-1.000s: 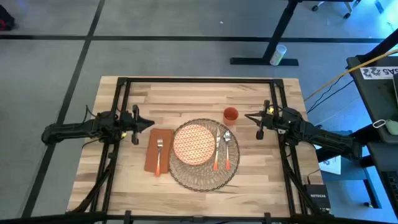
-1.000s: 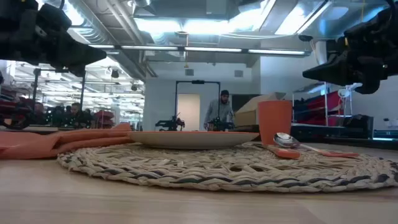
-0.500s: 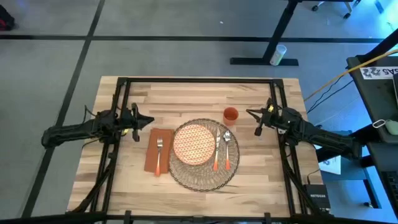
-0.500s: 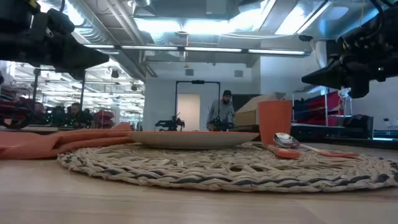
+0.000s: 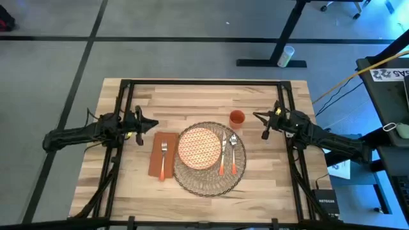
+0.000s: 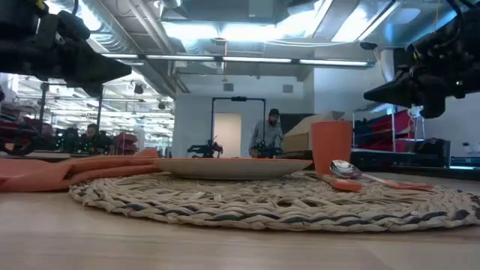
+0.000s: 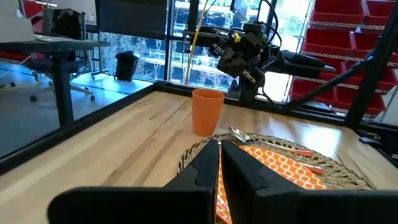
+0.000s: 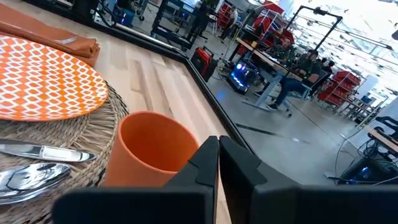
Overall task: Set table place
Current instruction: Return to Home Position
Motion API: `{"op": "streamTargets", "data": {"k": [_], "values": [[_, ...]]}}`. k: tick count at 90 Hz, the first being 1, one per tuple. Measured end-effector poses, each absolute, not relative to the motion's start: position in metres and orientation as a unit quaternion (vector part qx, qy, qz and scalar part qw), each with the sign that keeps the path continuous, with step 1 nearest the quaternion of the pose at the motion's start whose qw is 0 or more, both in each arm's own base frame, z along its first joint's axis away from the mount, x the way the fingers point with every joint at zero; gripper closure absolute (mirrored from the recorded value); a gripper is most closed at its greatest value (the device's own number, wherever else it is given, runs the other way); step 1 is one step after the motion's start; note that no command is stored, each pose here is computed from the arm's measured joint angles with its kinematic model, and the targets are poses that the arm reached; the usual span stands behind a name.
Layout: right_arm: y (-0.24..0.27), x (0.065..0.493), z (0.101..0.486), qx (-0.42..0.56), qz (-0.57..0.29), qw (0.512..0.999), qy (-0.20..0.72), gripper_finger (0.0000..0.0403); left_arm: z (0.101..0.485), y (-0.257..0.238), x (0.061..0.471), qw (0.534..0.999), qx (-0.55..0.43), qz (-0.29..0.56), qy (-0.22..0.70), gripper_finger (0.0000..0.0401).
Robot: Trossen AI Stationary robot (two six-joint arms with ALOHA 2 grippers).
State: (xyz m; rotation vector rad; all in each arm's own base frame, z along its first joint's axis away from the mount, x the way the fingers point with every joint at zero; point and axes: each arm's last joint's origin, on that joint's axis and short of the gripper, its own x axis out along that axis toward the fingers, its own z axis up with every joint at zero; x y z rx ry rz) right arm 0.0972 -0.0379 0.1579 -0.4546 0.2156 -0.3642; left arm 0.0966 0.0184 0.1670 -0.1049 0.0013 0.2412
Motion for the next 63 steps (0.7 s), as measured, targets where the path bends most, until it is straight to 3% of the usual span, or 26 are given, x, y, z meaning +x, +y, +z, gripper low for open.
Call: {"op": "streamTargets", "data": {"k": [63], "values": [[-0.0379, 0.0986, 0.1557, -0.221, -0.168, 0.954, 0.116, 0.0403, 0.1673, 0.0183, 0.0965, 0.991, -0.052, 0.120, 0.000, 0.0401]]}}
